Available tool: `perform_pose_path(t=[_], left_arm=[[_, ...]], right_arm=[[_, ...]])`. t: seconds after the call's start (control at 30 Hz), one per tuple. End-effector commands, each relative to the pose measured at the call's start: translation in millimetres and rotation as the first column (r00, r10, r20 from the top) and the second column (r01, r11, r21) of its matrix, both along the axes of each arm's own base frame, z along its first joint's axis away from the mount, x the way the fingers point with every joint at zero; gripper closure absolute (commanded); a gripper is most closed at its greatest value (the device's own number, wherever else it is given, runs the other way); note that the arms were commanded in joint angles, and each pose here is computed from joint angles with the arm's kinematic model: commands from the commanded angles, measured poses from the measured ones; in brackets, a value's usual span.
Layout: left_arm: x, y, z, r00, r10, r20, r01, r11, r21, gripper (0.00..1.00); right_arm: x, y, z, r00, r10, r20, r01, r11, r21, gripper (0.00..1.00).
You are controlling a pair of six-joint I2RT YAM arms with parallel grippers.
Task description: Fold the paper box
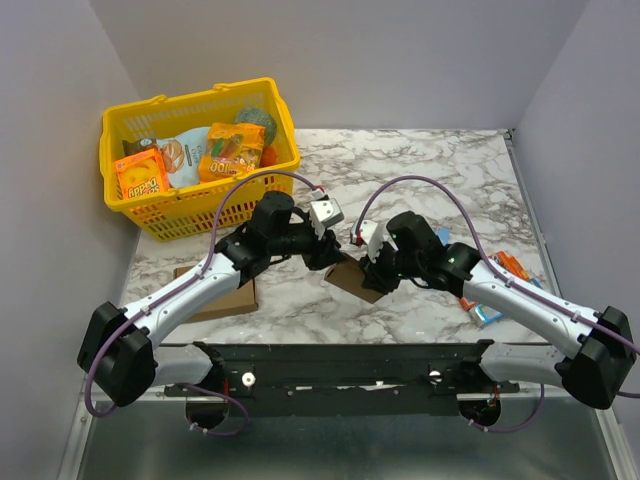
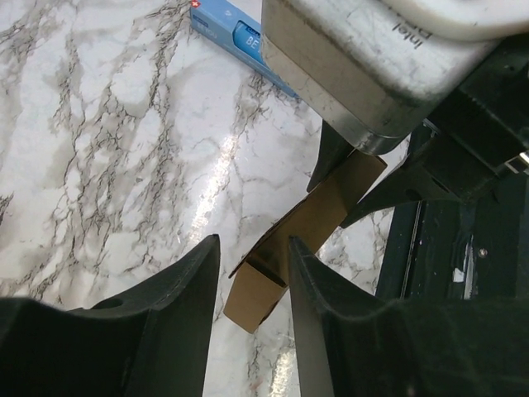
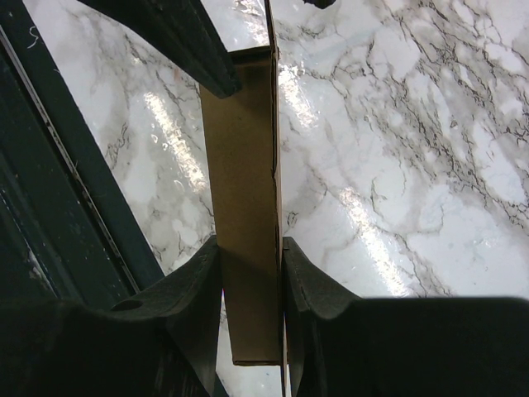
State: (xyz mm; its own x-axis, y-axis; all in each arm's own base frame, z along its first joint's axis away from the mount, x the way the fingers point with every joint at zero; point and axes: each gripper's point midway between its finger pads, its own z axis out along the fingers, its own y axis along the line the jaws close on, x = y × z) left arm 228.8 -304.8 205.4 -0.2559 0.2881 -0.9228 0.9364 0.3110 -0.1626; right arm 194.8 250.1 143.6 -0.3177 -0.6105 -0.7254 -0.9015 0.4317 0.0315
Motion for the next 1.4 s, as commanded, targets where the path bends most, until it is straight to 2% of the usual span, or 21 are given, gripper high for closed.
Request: perform_pose_path(t=[0.0, 0.2, 0.33, 0.6, 0.87, 1.1, 1.37], left_arm=[[0.7, -0.3, -6.9, 1.000, 0.002, 0.005, -0.002, 1.000, 0.021, 0.59], [-1.8, 0.2, -10.2, 1.000, -0.004, -0.004, 0.004, 0.999, 0.032, 0.74], [-1.6, 0.6, -10.2, 1.000, 0.002, -0.001, -0.002, 0.999, 0.036, 0.75], [-6.0, -4.1, -10.7, 1.000, 0.004, -0.024, -0.003, 0.999, 0.045, 0.87], [-5.4, -10.1, -22.5, 0.989, 0.106, -0.100, -0.093, 0.988, 0.121, 0.97], [5.4, -9.0, -34.6, 0.947, 0.291, -0.136, -0.270, 0.950, 0.155, 0.98], [3.2, -13.9, -52.8, 0.905, 0.371, -0.209, -0.348, 0.927, 0.138, 0.99]], right_arm=[[-0.6, 8.1, 12.1, 1.000, 0.028, 0.010, -0.028, 0.999, 0.027, 0.67], [0.4, 7.2, 13.3, 1.000, 0.022, 0.017, -0.023, 0.999, 0.026, 0.68], [-0.4, 7.5, 11.8, 1.000, 0.024, 0.012, -0.024, 0.999, 0.024, 0.68], [3.3, 4.9, 11.1, 1.000, 0.006, 0.026, -0.007, 1.000, 0.011, 0.68], [18.3, -3.3, 8.1, 0.995, -0.075, 0.068, 0.078, 0.996, -0.035, 0.70], [33.5, -10.5, 4.0, 0.978, -0.170, 0.118, 0.180, 0.980, -0.083, 0.71], [57.6, -20.9, 5.6, 0.920, -0.322, 0.225, 0.344, 0.936, -0.068, 0.71]])
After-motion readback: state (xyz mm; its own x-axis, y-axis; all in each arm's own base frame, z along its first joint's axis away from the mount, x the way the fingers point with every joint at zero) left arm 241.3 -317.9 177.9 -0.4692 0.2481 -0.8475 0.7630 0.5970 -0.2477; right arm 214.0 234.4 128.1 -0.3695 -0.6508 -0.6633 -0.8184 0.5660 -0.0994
